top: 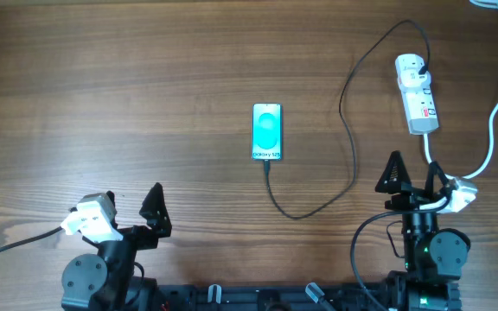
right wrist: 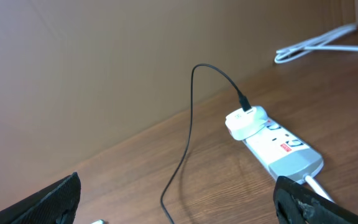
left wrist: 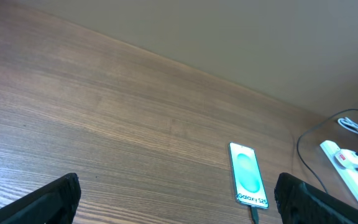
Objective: Plug charger to phone and switch on socket
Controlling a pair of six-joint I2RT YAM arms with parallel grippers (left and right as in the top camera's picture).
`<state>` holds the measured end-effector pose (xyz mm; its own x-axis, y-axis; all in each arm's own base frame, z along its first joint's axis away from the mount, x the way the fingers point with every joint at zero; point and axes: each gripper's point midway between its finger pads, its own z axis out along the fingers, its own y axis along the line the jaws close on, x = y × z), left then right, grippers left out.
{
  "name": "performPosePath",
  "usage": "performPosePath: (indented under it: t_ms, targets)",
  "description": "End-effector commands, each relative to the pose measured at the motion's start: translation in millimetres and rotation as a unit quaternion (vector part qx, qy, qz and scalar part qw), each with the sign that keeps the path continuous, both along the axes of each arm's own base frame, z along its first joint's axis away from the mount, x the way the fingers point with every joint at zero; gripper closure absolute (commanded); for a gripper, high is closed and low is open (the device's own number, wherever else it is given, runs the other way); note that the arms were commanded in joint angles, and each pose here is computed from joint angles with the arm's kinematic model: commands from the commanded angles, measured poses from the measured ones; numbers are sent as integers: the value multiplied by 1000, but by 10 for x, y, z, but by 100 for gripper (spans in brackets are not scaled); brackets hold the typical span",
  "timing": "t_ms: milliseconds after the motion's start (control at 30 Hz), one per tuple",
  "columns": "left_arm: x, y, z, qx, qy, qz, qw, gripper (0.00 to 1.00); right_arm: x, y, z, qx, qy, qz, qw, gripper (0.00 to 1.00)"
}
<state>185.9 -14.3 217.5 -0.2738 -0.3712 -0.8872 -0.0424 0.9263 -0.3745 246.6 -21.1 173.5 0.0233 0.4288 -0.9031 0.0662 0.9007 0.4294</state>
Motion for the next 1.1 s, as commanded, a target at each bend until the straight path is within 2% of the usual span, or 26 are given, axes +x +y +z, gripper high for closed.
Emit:
performPosePath:
  t_ms: [0,667,800,933,1067]
  targets:
    - [4,20,-15,3,-1,5,1000,0,-4,48,26,-37,-5,8,999,0]
    - [-3,20,-15,4,-2,4,1000,0,-4,52,25,-38,-4,8,999,0]
    - [-2,145,-213,8,28,37,999,0,-4,52,24,-38,-4,8,999,0]
    - [225,255,-272,9,-18,65,998,0,-4,52,25,-38,-4,8,999,1]
    - [441,196,-266,60,-81,32,994,0,-4,52,24,-38,-4,8,999,0]
